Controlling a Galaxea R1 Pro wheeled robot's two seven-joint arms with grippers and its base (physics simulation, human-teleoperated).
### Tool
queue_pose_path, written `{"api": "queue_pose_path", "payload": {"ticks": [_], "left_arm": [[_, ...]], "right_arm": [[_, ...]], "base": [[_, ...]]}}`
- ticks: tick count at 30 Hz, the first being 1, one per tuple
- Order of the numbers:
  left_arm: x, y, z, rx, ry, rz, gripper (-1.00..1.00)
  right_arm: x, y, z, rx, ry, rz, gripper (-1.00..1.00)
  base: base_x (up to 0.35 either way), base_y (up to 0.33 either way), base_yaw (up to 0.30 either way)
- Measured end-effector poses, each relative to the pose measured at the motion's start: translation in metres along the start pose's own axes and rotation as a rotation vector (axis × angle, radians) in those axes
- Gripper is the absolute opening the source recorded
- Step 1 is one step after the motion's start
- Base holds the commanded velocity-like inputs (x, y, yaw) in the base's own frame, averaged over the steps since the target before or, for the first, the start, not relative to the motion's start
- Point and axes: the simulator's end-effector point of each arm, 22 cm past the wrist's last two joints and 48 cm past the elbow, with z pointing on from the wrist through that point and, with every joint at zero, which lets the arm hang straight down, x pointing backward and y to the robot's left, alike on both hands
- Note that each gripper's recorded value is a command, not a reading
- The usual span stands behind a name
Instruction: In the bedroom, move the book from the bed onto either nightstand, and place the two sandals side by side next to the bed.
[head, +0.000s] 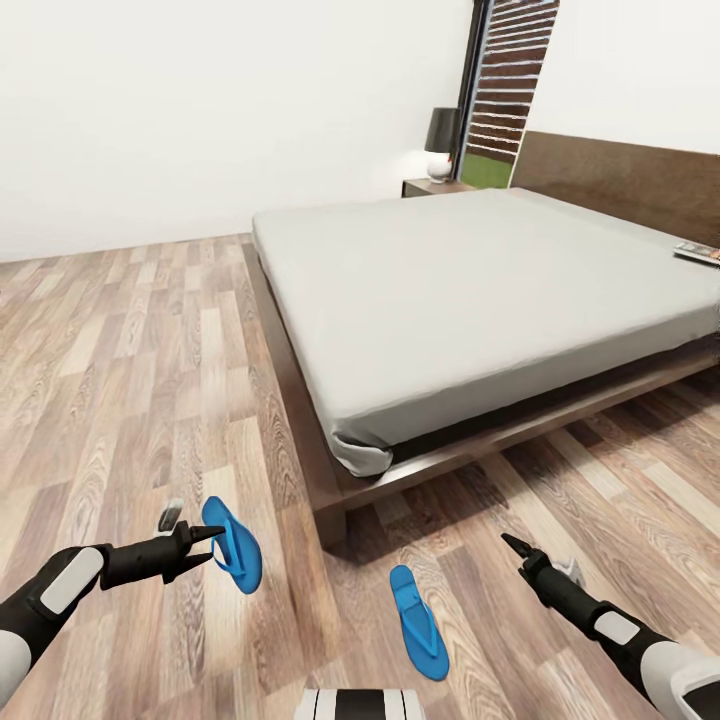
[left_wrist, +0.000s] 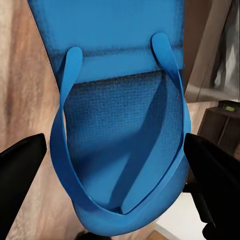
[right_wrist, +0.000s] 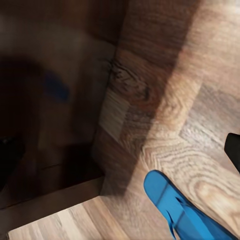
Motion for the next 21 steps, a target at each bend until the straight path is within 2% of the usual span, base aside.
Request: {"api": "queue_pose_path", "payload": {"ticks": [21], "left_arm": [[-0.008, -0.044, -0.022, 0.055, -0.039, 0.055, -1.0]], "right_arm": [[-0.017, 0.046, -0.012, -0.076, -0.035, -0.029, 1.0]], "base": [[0.0, 0.0, 0.0]]}}
